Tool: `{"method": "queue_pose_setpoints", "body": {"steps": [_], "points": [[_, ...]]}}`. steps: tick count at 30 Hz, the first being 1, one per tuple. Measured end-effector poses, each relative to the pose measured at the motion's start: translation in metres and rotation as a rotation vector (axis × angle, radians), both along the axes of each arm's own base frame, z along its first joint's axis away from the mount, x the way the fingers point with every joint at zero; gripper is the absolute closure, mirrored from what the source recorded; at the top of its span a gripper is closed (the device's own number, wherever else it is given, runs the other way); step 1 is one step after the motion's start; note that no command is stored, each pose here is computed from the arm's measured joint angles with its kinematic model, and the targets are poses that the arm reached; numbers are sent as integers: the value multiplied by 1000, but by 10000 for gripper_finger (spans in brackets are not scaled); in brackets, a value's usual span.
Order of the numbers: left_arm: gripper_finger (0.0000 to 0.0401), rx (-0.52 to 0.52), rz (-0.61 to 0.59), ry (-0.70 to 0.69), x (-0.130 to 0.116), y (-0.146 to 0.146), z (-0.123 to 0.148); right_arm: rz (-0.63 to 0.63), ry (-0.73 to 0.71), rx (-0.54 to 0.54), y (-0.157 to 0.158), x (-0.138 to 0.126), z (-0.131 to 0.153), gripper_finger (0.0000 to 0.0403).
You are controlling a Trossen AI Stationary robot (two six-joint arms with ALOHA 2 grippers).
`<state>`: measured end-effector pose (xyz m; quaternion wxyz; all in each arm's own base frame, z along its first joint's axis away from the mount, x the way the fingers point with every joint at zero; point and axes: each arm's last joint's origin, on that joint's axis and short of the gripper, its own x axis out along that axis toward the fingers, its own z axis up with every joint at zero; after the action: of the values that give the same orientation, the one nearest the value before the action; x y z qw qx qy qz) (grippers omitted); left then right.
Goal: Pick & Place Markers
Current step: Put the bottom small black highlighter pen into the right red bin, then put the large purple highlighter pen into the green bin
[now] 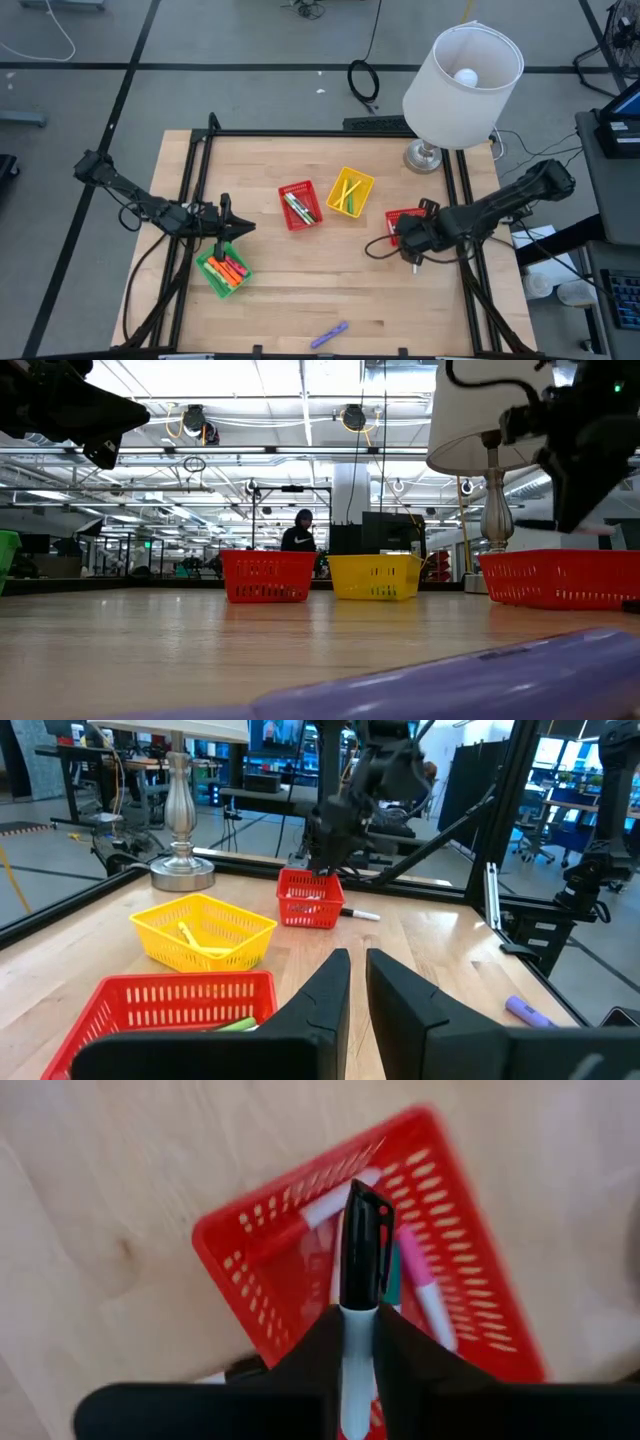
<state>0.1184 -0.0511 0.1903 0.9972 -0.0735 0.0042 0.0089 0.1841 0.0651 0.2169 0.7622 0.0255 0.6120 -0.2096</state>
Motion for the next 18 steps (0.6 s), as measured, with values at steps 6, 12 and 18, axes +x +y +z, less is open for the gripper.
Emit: {"method": "queue_pose_setpoints", "body": {"steps": [6,12,18], "points": [[354,0,0,0,0,0,0,-76,37,12,-8,-4,-12,288],[354,0,0,0,0,0,0,-85,11,23,-8,-4,-6,232],[354,0,0,-1,0,0,0,188,-399,121,19,10,46,244]]}}
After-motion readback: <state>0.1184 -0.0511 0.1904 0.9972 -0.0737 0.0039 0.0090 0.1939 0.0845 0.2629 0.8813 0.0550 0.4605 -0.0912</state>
